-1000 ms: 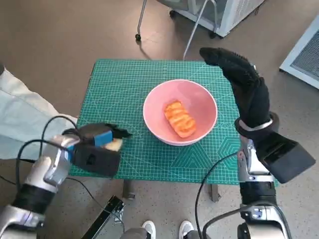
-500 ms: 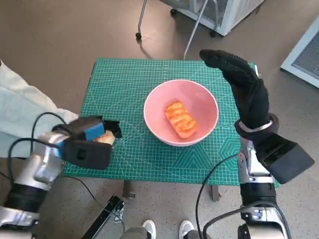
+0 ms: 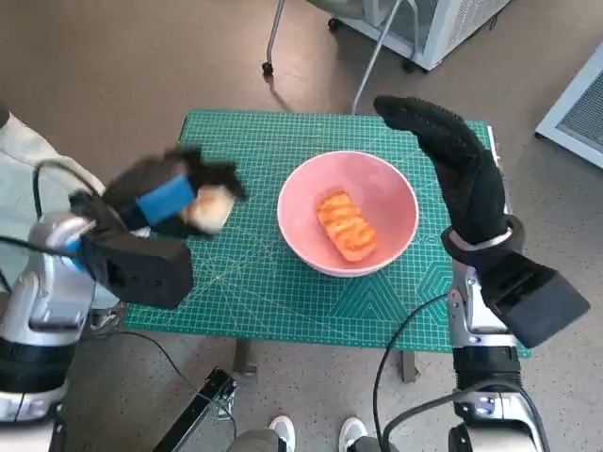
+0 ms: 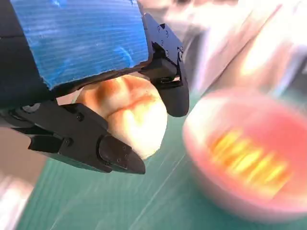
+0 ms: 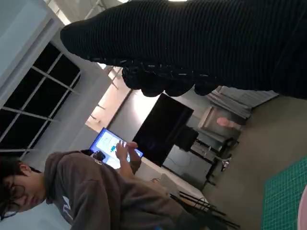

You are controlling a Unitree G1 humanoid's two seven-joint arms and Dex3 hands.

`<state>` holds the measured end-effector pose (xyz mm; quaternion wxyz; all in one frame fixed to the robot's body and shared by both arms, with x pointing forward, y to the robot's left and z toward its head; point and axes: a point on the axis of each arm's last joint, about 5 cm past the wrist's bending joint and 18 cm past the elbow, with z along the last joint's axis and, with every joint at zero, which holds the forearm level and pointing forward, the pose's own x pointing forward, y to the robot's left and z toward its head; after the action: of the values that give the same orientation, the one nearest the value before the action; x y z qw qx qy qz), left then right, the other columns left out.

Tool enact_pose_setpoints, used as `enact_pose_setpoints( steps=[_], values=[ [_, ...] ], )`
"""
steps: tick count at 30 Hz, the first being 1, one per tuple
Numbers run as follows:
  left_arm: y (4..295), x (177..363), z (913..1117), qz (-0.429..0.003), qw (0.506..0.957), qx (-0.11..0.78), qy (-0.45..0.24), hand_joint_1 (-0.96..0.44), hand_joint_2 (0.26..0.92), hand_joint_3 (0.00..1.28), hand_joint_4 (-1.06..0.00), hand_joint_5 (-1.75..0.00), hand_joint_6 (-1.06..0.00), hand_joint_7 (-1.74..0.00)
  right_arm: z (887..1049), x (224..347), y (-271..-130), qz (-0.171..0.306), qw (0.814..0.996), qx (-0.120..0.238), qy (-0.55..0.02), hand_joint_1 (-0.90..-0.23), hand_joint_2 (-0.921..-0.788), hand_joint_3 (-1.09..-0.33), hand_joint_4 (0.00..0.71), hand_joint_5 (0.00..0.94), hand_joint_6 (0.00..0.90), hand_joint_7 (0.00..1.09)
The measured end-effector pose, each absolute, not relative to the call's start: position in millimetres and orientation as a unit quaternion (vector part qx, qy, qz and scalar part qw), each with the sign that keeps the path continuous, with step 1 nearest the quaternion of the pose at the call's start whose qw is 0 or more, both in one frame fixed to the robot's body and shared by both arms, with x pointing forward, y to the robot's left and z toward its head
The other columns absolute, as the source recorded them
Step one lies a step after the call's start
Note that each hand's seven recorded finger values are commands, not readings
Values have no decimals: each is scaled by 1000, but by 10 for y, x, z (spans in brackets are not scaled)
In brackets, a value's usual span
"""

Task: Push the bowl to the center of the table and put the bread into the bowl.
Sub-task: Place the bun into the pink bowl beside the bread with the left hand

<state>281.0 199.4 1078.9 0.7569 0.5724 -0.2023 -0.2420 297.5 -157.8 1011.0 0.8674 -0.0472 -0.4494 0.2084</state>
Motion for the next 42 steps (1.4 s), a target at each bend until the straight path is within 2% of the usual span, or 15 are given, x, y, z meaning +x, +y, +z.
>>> enact_pose_setpoints(
  steps=[7,15,17,19,20,21,24,26,29,32,38,42],
  values=[
    [1685,2874,10935,-249,738,552,-297,0,920,133,-579,-1215,-589,-1279,10108,2977,-1569,210,868,-46,-447,-670,-921,-838,264,37,-1,764],
    [1347,2979,10847,-293,735,529,-308,0,920,154,-544,-1329,-576,-1217,10105,2978,-1558,212,868,-45,-446,-680,-921,-835,267,40,-1,749],
    [1287,3004,10800,-304,738,522,-302,0,921,182,-508,-1381,-548,-1229,10105,2978,-1559,212,868,-45,-446,-682,-921,-835,266,40,-1,747],
    [1235,3029,10747,-315,743,516,-287,0,921,277,-384,-1448,-458,-1373,10104,2977,-1560,212,868,-45,-446,-683,-921,-835,266,40,-1,746],
    [1213,3041,10720,-322,746,514,-274,-9,872,292,-268,-1119,-326,-1161,10103,2977,-1560,212,868,-45,-446,-684,-921,-834,266,40,-1,746],
    [1194,3050,10697,-330,747,515,-261,-13,844,288,-248,-807,-281,-956,10103,2977,-1560,212,868,-45,-446,-684,-921,-834,265,40,-1,745],
    [1153,3078,10638,-356,744,532,-194,-20,786,226,-180,-293,-194,-604,10103,2977,-1562,211,869,-44,-446,-687,-921,-831,266,41,-1,745],
    [1142,3095,10603,-369,741,542,-142,-29,774,199,-170,-158,-181,-501,10103,2977,-1565,211,869,-44,-446,-688,-921,-830,266,41,-1,746],
    [1136,3115,10561,-382,739,551,-68,-39,767,176,-167,-62,-181,-429,10101,2975,-1577,209,869,-42,-447,-689,-921,-829,266,42,-1,747],
    [1138,3114,10560,-385,742,548,-33,-43,772,153,-173,-26,-195,-387,10097,2973,-1590,206,870,-41,-447,-688,-921,-829,267,43,-1,749],
    [1144,3089,10611,-379,741,551,-63,-58,782,134,-201,-18,-288,-411,10087,2976,-1600,203,871,-40,-446,-688,-921,-828,266,42,-1,751],
    [1163,3085,10637,-371,743,550,-93,-73,798,108,-249,-16,-329,-509,10073,2980,-1597,203,872,-39,-444,-685,-921,-829,266,42,-1,752]
  ],
)
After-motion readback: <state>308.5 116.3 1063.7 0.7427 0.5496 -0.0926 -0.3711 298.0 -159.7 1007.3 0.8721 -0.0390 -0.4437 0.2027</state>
